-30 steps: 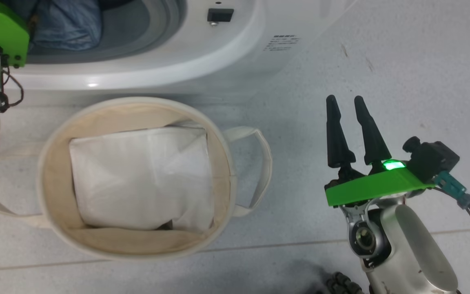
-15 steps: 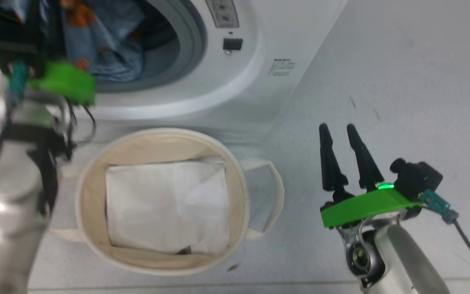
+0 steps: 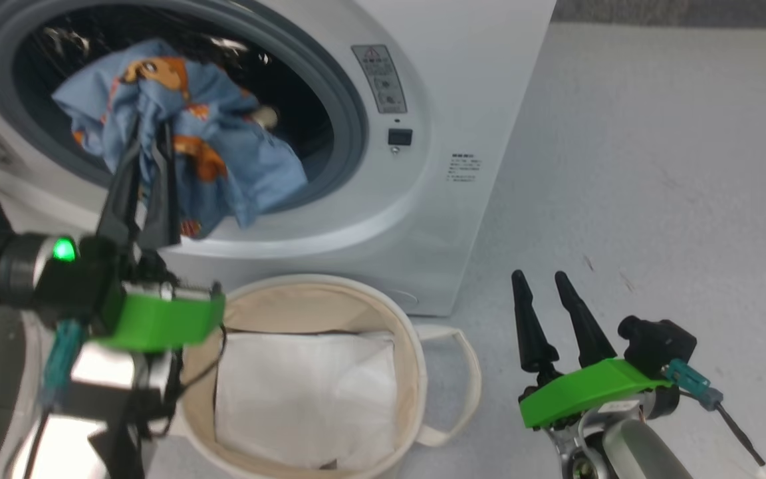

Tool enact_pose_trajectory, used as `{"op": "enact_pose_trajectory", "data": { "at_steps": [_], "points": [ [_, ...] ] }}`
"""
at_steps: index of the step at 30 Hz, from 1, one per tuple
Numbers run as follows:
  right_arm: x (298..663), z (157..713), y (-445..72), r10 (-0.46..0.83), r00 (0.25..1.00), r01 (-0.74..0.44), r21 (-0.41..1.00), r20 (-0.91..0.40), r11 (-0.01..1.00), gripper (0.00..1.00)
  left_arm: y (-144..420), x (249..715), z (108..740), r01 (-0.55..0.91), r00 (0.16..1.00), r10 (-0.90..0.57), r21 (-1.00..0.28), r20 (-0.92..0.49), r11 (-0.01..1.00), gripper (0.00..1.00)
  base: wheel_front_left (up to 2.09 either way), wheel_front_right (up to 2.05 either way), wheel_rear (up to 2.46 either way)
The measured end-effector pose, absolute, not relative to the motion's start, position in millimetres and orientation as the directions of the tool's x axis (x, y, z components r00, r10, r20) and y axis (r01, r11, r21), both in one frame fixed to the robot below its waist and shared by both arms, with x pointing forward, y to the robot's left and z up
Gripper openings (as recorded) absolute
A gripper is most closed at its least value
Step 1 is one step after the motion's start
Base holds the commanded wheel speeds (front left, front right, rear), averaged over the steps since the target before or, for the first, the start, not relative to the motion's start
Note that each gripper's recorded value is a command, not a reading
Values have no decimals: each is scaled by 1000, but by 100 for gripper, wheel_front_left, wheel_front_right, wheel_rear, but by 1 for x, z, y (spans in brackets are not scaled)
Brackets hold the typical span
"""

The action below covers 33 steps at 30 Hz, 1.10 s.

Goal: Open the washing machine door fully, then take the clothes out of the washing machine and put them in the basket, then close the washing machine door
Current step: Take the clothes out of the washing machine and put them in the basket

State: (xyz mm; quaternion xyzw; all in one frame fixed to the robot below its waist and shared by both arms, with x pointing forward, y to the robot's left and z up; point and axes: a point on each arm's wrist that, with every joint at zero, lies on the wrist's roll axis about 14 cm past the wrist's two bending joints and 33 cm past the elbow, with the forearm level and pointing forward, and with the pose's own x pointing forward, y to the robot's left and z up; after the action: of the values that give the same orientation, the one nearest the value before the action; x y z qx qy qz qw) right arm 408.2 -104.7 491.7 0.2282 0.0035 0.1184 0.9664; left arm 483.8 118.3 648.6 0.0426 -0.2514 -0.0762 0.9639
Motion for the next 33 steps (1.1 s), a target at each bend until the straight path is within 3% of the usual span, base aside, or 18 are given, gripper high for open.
{"op": "enact_pose_trajectory", "data": {
  "at_steps": [13, 20, 33],
  "points": [
    [398, 498, -83, 289, 955, -285, 443, 61, 850, 100, 123, 399, 710, 99, 737, -122, 72, 665, 992, 0, 0, 0, 0],
    [398, 494, -77, 306, 951, -295, 447, 51, 845, 100, 117, 394, 693, 124, 769, -138, 65, 624, 990, 0, 0, 0, 0],
    [401, 476, -83, 291, 957, -261, 451, 3, 853, 100, 105, 424, 590, 181, 917, -197, 77, 348, 980, 0, 0, 0, 0]
  ]
}}
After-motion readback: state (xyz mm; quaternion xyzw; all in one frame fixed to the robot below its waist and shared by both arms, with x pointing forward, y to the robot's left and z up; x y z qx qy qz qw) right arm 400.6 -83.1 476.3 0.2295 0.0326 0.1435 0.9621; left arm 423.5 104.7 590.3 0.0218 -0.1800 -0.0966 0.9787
